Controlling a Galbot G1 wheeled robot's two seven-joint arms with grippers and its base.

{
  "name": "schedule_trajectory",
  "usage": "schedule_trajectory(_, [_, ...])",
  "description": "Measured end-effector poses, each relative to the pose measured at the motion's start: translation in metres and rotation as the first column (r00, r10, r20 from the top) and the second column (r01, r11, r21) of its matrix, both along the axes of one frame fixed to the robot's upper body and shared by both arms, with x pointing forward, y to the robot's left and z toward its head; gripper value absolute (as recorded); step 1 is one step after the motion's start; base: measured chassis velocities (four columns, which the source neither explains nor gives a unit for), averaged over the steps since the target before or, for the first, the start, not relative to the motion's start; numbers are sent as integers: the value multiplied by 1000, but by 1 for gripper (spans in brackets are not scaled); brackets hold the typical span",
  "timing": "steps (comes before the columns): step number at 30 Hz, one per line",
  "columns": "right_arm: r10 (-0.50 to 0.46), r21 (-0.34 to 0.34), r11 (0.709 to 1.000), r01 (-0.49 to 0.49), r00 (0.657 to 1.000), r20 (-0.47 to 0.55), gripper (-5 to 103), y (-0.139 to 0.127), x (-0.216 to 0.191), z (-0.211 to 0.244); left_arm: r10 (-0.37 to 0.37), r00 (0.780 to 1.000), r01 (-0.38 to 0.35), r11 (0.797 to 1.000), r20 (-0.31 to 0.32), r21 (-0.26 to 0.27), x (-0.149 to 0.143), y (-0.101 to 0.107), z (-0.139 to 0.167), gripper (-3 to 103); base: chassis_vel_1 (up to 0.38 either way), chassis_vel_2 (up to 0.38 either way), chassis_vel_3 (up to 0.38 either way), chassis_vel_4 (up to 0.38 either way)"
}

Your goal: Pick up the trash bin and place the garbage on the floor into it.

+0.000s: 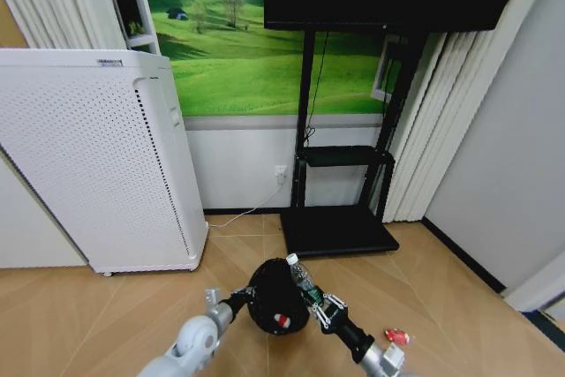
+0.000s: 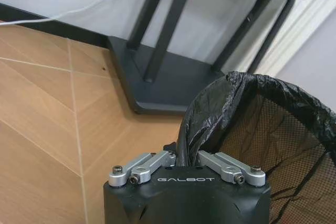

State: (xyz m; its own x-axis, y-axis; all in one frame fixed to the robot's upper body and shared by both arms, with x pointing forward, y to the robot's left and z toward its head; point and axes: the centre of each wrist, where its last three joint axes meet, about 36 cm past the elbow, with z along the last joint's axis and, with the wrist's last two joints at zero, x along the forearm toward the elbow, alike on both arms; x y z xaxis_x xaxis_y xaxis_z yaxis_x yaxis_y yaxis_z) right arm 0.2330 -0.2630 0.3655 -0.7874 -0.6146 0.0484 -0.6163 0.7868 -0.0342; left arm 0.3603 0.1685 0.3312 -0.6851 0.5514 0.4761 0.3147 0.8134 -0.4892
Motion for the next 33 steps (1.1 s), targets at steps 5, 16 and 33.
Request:
schedule_trajectory(5, [16, -10, 1000, -16, 1000, -4, 23, 1, -1, -2, -13, 1000, 13, 1000, 1, -1, -2, -7, -3, 3, 0, 0, 0, 0])
schedule_trajectory(16, [59, 5, 998, -59, 998, -18, 35, 9, -7, -9, -2, 999, 3, 1000, -42, 22, -25, 1, -15, 3, 0, 0, 0, 0])
schedule_trajectory(33, [-136, -13, 991, 136, 991, -8, 98, 3, 1, 2, 193, 978, -191, 981, -83, 39, -44, 38, 19, 3, 0, 0, 0, 0])
